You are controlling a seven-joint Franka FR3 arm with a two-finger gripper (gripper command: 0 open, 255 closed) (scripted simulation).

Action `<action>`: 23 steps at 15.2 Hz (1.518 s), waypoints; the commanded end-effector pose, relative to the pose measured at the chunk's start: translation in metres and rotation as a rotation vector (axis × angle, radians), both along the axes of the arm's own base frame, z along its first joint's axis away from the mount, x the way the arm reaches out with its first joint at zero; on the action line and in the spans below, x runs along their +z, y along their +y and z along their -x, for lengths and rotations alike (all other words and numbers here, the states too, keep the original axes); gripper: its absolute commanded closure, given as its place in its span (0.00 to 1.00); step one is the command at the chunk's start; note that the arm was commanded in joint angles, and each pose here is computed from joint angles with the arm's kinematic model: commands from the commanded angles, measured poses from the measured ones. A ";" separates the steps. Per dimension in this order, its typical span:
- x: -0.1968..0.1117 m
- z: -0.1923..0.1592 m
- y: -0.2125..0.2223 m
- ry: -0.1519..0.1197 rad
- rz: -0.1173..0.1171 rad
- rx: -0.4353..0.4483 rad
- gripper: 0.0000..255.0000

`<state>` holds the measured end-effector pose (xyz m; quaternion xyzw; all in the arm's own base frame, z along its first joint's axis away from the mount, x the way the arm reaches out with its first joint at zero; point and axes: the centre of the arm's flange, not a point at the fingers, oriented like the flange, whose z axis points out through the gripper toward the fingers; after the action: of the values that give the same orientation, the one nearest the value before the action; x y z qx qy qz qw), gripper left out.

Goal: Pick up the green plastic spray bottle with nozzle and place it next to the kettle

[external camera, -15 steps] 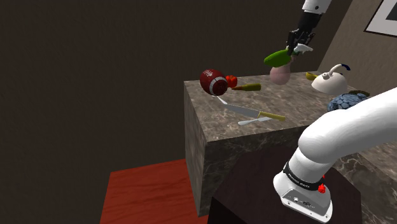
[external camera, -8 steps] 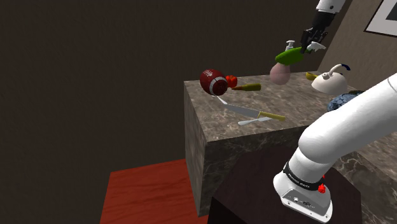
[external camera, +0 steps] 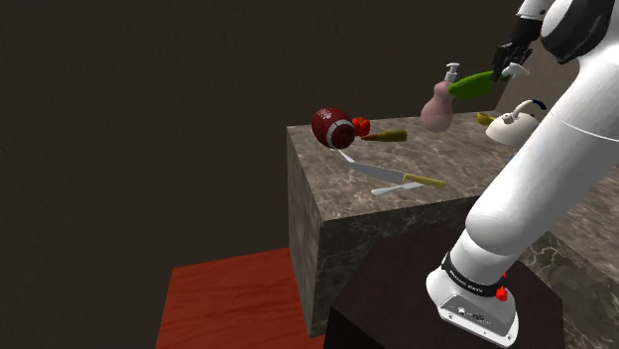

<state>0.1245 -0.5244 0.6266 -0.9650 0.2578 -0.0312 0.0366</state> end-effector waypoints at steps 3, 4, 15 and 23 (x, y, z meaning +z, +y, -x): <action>-0.003 0.015 -0.037 -0.001 0.006 0.007 1.00; -0.009 0.015 -0.037 -0.001 0.006 0.007 1.00; -0.067 0.015 -0.037 -0.001 0.006 0.007 1.00; -0.109 0.015 -0.037 -0.001 0.006 0.007 1.00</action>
<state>0.1079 -0.5611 0.5232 -0.9659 0.2545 -0.0320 0.0344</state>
